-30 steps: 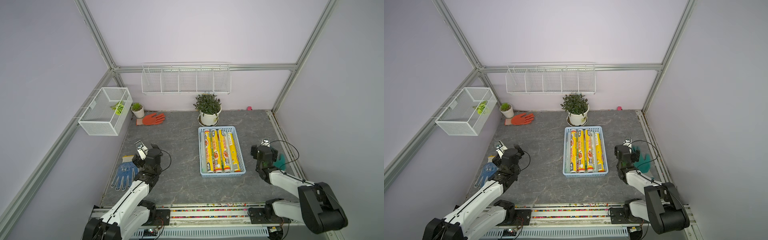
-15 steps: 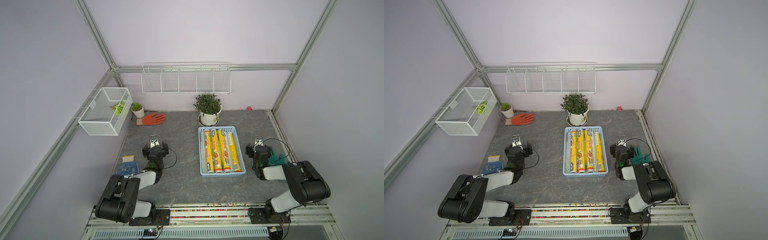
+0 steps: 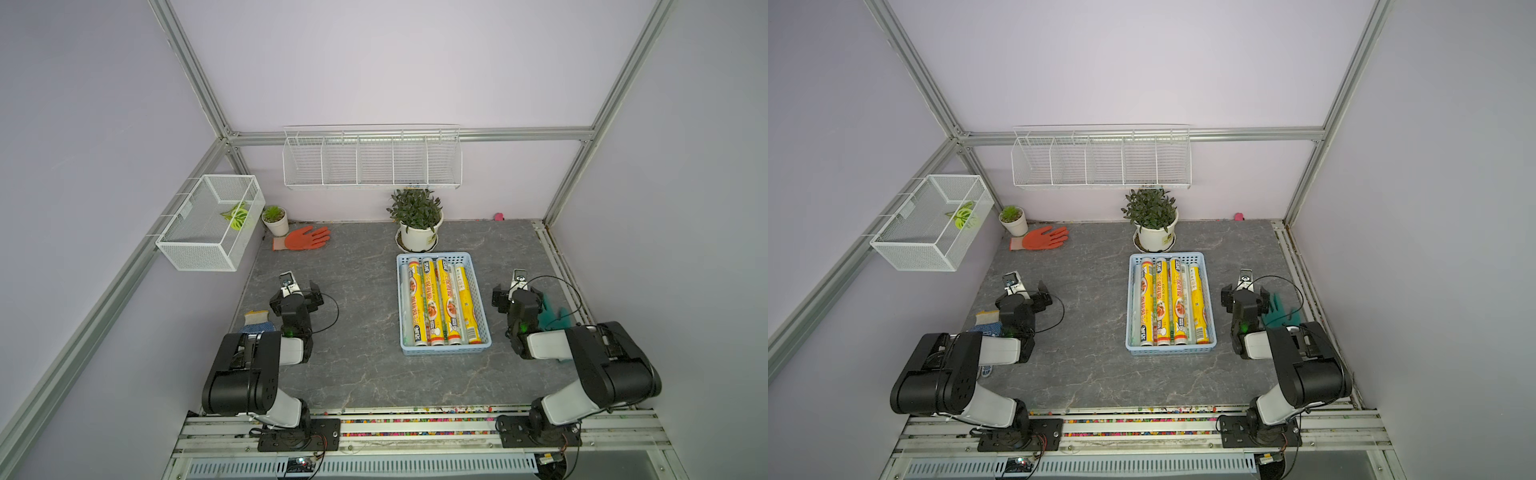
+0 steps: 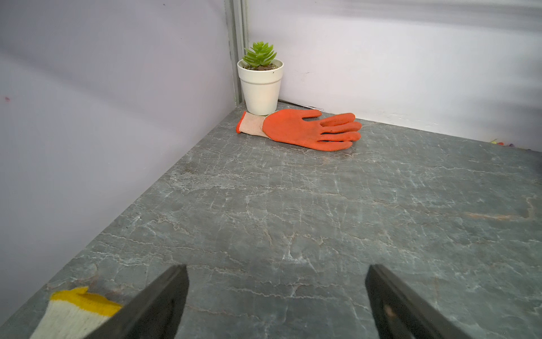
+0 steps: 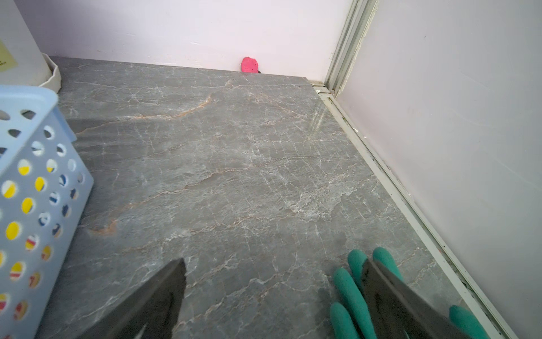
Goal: Put the plastic wrap into the basket
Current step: Reset both arms
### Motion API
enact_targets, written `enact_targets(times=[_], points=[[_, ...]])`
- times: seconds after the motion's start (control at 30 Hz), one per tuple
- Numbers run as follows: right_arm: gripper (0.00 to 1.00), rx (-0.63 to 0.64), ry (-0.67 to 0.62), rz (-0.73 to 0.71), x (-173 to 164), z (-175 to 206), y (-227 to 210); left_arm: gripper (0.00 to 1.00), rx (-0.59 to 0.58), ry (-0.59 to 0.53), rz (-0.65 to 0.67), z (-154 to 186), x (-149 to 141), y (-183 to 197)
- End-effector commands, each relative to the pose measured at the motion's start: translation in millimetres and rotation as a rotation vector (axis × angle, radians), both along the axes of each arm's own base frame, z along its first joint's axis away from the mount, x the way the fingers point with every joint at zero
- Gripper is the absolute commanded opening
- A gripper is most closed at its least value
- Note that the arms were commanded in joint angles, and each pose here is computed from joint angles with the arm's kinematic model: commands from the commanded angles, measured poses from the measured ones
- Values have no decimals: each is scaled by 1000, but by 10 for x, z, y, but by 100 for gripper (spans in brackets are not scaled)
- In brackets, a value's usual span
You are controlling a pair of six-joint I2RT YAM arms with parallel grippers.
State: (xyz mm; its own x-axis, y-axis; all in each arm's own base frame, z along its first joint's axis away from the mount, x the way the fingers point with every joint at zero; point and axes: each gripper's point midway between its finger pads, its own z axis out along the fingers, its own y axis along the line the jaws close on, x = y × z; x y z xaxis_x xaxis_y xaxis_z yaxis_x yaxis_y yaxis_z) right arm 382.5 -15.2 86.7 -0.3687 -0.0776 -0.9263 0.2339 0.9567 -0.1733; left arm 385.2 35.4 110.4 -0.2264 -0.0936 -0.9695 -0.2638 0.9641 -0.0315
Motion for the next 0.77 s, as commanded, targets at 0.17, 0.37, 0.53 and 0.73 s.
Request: enact_targets(times=[0.17, 0.37, 0.53, 0.73], points=[[99, 9, -28, 5, 54, 92, 8, 100, -24, -25, -10, 108, 69, -14], [99, 8, -30, 5, 47, 95, 6, 100, -16, -23, -25, 115, 77, -44], [99, 9, -30, 7, 49, 94, 9, 100, -18, -18, -25, 105, 79, -44], [99, 9, -31, 5, 47, 94, 6, 100, -19, -21, -24, 114, 83, -40]])
